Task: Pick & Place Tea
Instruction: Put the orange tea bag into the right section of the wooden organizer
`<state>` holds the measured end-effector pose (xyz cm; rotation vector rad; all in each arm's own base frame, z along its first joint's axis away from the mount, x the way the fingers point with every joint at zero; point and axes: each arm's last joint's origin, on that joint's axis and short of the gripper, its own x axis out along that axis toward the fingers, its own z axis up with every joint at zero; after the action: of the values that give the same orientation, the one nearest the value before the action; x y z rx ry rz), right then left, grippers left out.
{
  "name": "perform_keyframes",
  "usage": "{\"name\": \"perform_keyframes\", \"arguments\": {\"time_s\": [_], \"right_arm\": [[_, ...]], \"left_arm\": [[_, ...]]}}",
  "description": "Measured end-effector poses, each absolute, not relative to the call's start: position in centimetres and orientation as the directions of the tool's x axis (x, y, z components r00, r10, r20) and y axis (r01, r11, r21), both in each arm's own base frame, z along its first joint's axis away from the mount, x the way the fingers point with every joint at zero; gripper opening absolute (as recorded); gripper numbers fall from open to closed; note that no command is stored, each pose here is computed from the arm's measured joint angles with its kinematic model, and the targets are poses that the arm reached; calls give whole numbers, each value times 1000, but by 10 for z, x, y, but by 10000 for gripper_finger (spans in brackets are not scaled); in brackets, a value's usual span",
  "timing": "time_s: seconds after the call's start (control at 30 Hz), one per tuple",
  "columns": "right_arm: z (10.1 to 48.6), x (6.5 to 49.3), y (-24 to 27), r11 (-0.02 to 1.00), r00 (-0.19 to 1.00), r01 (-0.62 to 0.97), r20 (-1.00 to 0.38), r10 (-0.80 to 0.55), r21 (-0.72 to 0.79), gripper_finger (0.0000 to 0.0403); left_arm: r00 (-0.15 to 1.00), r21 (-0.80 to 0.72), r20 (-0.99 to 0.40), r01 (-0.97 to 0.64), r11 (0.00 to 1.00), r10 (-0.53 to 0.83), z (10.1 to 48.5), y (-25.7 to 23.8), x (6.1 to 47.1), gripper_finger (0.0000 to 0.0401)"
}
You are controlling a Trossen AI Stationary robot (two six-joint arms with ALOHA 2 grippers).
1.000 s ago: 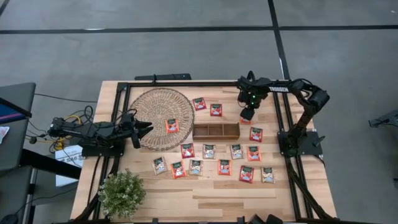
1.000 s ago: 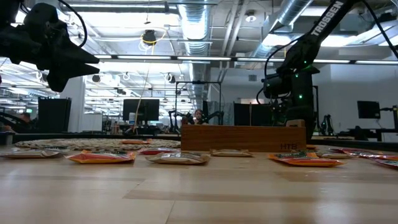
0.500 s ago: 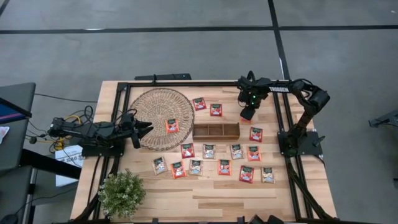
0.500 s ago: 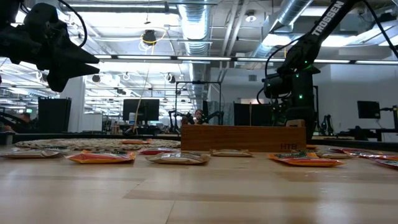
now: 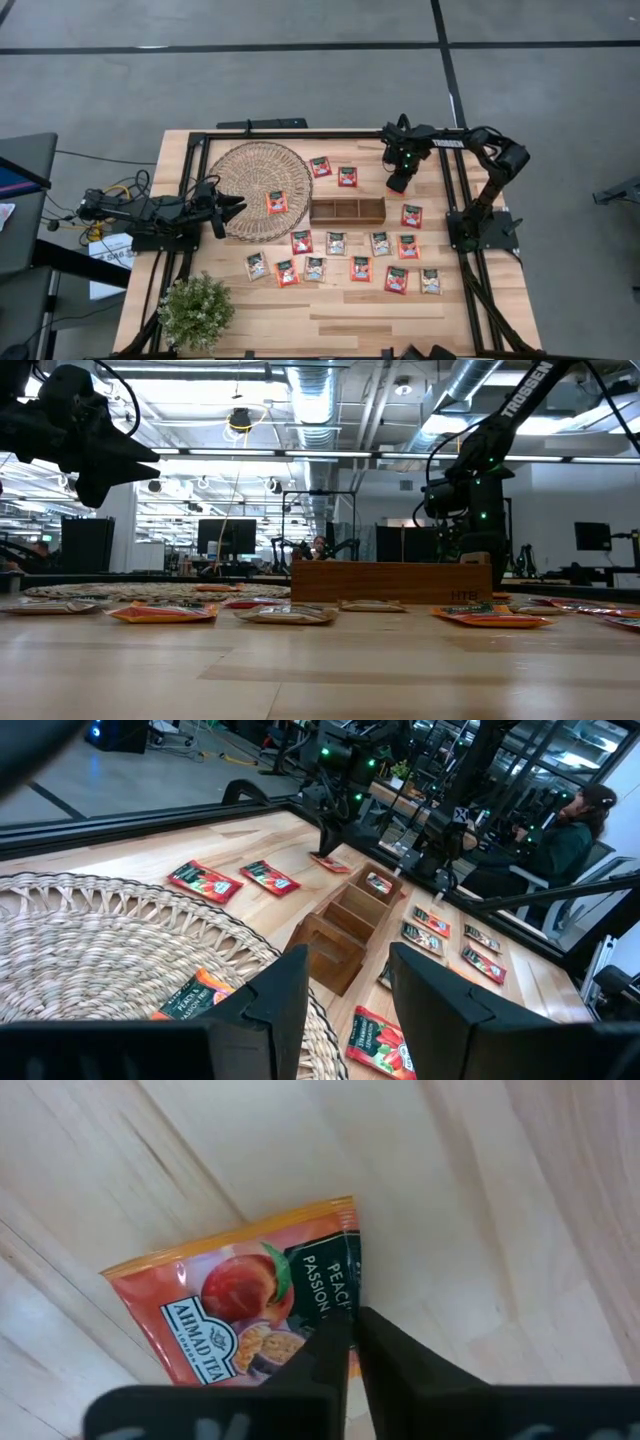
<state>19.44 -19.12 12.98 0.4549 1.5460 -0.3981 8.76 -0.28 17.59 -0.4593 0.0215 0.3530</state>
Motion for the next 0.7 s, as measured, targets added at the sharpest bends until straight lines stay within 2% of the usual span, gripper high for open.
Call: {"name": "perform_keyframes", "arguments": {"time_s": [0.27, 0.7], "right_arm": [[147, 209, -195, 877, -54, 476, -998, -39, -60, 1], [173, 233, -176, 923, -136, 368, -988, -67, -114, 0]], "left_arm": [[939, -430, -99, -338, 837, 329, 176, -3, 88, 133], [939, -429, -99, -339, 837, 329, 176, -3, 88, 133]]}}
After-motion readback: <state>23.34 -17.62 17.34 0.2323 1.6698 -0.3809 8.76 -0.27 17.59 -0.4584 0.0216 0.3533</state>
